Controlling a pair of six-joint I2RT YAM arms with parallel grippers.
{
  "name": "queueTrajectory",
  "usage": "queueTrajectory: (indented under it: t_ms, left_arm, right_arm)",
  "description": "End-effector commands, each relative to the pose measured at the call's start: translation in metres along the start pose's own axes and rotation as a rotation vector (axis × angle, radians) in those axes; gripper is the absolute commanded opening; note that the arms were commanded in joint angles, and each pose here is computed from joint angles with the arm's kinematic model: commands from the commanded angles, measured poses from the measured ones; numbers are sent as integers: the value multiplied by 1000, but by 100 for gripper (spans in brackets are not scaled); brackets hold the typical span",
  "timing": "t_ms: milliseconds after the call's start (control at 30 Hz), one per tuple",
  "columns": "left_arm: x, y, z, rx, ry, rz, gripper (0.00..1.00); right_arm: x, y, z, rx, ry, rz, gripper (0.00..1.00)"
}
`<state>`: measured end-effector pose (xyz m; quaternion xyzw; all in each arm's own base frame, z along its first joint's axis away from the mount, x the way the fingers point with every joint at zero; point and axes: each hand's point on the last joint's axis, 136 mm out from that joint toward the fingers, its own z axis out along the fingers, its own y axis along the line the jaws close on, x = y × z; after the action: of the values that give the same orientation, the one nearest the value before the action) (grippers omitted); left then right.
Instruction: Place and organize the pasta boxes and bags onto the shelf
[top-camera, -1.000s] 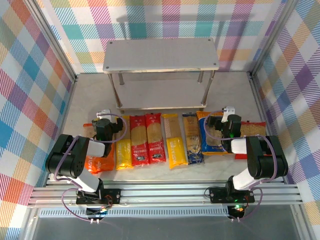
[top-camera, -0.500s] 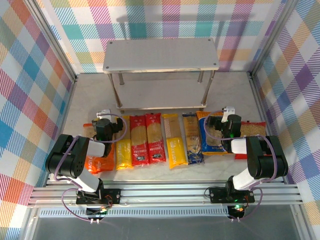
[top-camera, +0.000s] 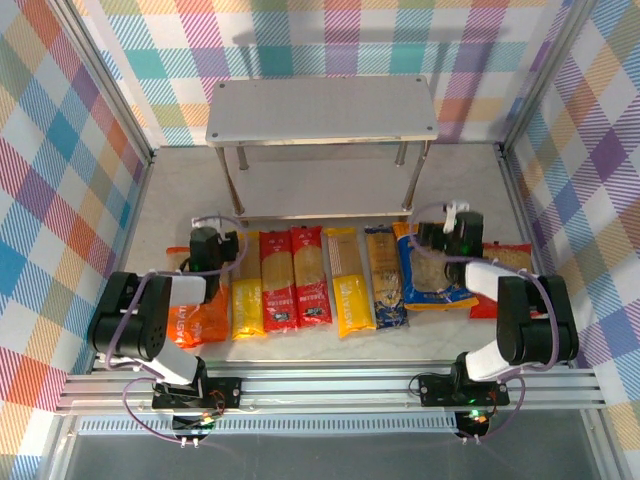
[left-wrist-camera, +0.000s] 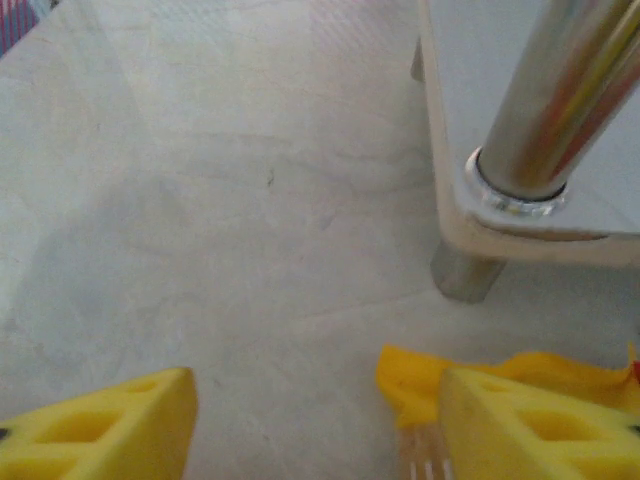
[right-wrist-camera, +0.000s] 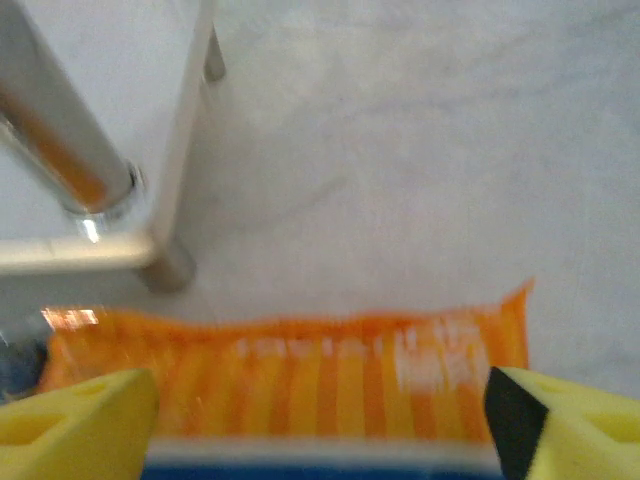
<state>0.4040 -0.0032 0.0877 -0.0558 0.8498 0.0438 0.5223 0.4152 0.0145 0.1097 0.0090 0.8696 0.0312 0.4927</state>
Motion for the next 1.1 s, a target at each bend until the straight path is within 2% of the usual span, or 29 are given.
queueTrajectory:
  t_ms: [0,100,267,400,567,700,900,1067]
  left_arm:
    - [-46,-4,-15,-6,-7,0,61]
    - [-83,-16,-42,13,-78,-71,61]
    - [-111,-53,-90,83,-116,-103,62]
    - [-99,-74,-113,120,-64,-90,64]
    - [-61,-85,-128,157,14,-93,66]
    - [-39,-82,-127,150,62,-104,66]
    - [-32,-86,-122,151,93,-102,67]
    - [-27,-95,-118,173,124,-103,68]
  right_arm:
    - [-68,11,-30,-44,28,11,83]
    - [-84,25,-45,-88,83,109,84]
    - [-54,64,-62,-85,207,32,85]
    - [-18,94,-88,-125,316,25,85]
    - [21,120,-110,-161,428,46,84]
    - [52,135,-116,-180,547,103,79]
    - [77,176,-120,-267,632,79,80]
    - [93,170,-107,-173,694,47,83]
